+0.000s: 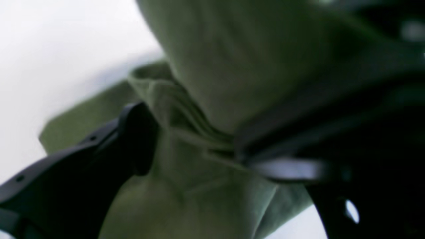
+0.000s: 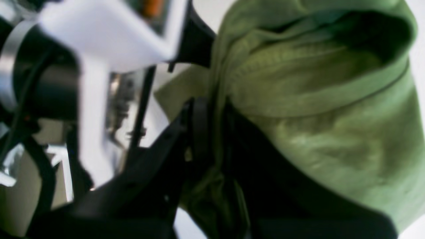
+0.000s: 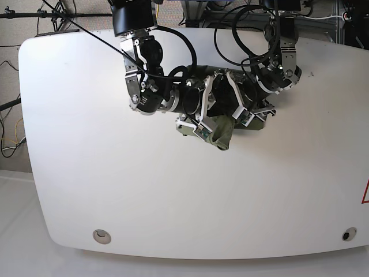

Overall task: Fold the T-shirt properly
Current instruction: 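Lift the right gripper's end and fold it over toward the left gripper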

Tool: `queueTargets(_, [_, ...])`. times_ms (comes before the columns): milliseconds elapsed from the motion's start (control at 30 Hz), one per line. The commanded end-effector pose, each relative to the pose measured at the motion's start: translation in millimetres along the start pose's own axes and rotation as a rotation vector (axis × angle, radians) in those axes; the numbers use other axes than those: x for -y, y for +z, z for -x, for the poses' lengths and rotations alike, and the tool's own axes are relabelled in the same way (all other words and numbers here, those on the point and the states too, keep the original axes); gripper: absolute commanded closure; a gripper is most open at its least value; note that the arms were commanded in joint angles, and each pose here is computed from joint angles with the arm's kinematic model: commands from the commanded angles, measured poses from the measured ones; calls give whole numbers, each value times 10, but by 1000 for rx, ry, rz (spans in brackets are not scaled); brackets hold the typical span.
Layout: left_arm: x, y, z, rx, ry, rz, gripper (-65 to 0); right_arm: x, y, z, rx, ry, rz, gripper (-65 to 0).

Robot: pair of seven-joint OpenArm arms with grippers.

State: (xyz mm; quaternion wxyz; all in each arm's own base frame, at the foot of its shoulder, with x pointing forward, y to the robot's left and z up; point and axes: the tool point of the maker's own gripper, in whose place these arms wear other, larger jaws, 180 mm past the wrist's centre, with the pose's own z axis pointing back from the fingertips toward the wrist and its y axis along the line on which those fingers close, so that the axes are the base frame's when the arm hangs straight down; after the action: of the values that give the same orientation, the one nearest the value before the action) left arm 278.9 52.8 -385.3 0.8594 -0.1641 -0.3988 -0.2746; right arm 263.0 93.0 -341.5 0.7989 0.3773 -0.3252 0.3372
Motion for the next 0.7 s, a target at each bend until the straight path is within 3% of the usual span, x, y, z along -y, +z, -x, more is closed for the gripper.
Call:
queueTargets(0, [18, 52, -372, 139, 0, 14, -461, -1, -13, 12, -16, 10, 0, 0])
queueTargets(667, [-41, 204, -632, 202, -57, -23, -461, 39, 29, 65, -27, 12, 10, 0])
